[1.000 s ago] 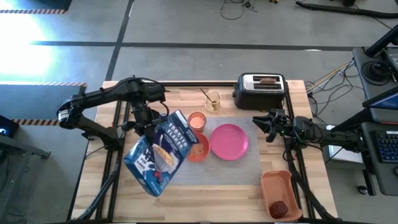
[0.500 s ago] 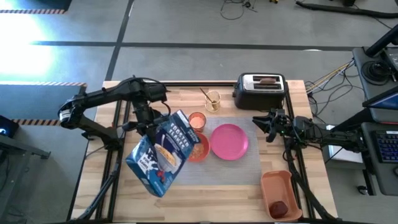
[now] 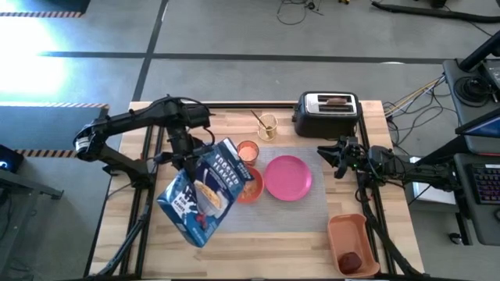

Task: Arrange a breakfast setting
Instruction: Pour the cereal from the blue cereal box into the orange bowl on the gray tablemat

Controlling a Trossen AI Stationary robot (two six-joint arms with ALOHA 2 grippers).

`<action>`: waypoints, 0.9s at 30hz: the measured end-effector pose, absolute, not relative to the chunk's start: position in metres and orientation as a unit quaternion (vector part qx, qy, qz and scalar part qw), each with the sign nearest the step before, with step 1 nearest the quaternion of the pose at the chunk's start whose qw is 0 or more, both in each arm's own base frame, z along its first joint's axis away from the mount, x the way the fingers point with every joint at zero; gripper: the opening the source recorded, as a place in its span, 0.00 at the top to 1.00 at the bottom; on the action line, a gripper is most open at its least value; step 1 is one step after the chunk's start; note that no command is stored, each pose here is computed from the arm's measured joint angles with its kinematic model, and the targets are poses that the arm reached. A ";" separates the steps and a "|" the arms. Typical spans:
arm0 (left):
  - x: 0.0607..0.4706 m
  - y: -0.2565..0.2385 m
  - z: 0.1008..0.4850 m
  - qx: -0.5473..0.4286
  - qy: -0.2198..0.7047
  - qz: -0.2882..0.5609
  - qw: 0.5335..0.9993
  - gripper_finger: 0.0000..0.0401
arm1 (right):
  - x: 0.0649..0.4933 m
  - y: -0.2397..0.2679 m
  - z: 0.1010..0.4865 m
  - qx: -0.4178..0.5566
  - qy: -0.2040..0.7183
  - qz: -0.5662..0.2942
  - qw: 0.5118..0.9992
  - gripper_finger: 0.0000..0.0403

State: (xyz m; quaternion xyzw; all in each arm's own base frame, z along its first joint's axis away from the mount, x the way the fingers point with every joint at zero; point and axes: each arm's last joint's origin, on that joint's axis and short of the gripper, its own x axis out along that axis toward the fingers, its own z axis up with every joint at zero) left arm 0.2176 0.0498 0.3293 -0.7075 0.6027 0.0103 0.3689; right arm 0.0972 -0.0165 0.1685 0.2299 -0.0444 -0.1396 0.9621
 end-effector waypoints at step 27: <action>0.218 0.044 0.330 -0.690 0.612 0.002 0.385 0.97 | 0.097 -0.016 0.169 0.230 -0.045 -0.139 0.962 0.77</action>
